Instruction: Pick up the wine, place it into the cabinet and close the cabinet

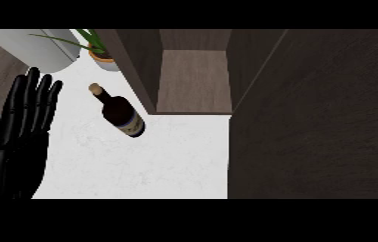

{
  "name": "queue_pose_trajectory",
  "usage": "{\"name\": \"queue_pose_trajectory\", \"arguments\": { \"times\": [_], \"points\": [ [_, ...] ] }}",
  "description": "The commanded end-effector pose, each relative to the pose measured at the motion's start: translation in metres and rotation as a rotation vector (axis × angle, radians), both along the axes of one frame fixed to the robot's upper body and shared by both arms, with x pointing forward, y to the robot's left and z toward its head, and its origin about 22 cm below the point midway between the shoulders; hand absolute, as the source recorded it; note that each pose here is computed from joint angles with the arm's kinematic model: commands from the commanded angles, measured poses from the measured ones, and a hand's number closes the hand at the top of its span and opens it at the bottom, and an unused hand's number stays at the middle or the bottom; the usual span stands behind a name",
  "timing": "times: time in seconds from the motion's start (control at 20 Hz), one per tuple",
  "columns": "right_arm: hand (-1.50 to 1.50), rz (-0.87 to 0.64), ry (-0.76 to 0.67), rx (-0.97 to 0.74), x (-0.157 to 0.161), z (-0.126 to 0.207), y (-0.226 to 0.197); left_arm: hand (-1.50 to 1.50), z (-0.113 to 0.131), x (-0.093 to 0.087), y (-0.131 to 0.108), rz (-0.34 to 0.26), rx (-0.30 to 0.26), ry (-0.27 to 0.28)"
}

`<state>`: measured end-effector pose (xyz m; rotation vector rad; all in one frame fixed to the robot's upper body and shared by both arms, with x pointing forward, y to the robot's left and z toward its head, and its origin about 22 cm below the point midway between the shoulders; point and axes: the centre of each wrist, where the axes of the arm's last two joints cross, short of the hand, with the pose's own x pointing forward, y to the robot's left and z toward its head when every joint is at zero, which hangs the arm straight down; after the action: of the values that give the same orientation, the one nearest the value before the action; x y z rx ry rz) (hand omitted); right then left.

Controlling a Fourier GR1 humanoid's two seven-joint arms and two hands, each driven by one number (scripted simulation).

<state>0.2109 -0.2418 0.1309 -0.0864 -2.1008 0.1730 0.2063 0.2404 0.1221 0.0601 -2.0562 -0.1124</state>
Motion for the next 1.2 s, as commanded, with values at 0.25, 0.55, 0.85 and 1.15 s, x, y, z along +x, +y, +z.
{"name": "queue_pose_trajectory", "arguments": {
  "times": [0.25,0.55,0.85,1.15],
  "points": [
    [-1.5,0.005,0.014,0.051,-0.042,-0.005,0.025,-1.5,0.025,0.04,-0.056,-0.151,0.068,-0.152],
    [-1.5,0.286,0.133,0.092,-0.065,0.018,0.028,-1.5,0.025,0.024,-0.079,-0.305,-0.235,0.076],
    [-1.5,0.276,0.142,0.089,-0.057,0.046,0.031,-1.5,0.053,0.009,-0.105,-0.316,-0.243,0.064],
    [-1.5,0.281,0.153,0.103,-0.084,0.055,0.032,-1.5,0.065,-0.002,-0.132,-0.319,-0.248,0.059]
  ]
}}
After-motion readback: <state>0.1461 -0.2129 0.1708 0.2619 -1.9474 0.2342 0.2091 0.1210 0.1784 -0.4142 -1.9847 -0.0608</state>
